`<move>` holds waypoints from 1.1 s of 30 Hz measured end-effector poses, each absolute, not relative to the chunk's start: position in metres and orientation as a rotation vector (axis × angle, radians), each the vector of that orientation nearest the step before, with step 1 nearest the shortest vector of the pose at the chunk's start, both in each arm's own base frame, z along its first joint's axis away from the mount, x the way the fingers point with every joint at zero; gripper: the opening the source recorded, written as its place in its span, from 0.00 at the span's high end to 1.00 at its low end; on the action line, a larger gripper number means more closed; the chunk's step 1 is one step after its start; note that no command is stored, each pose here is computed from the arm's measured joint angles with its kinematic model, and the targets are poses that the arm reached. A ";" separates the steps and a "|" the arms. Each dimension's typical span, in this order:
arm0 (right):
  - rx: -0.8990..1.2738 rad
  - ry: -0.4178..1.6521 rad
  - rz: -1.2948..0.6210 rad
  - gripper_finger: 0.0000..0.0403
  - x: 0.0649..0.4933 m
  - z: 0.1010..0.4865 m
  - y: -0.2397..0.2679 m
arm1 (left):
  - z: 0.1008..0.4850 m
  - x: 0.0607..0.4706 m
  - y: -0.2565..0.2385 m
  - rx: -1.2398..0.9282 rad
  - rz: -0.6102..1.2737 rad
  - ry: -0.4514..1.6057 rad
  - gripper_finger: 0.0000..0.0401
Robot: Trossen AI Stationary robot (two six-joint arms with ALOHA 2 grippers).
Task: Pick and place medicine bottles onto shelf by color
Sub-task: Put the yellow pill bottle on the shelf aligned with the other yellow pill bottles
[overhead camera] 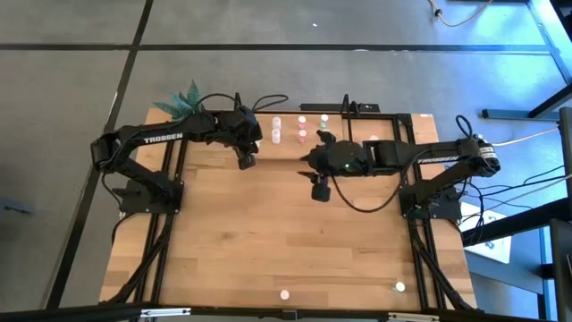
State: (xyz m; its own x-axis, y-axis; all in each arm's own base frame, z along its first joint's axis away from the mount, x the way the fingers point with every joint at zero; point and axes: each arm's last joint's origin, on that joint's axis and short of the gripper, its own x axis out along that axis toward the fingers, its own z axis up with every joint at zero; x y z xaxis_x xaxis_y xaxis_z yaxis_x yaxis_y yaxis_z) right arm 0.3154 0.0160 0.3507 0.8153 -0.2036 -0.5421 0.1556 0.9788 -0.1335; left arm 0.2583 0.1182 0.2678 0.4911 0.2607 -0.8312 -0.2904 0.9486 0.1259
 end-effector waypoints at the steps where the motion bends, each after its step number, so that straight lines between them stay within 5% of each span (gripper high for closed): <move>1: -0.088 0.592 -0.234 0.54 0.318 0.348 0.015 | 0.268 0.258 0.118 -0.025 0.330 1.005 0.77; 7: -0.099 0.598 -0.394 0.54 0.327 0.338 0.011 | 0.268 0.258 0.118 -0.018 0.327 1.007 0.77; 33: -0.097 0.611 -0.376 0.54 0.330 0.335 0.012 | 0.268 0.265 0.116 -0.079 0.357 0.949 0.77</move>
State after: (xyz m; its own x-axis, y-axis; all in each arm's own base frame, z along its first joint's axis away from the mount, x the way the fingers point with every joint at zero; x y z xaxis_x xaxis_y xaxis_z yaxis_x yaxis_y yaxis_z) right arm 0.3296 0.0121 0.3346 0.7537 -0.3722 -0.5416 0.3158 0.9279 -0.1982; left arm 0.2652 0.1164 0.2683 0.5287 0.2639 -0.8068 -0.3328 0.9388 0.0890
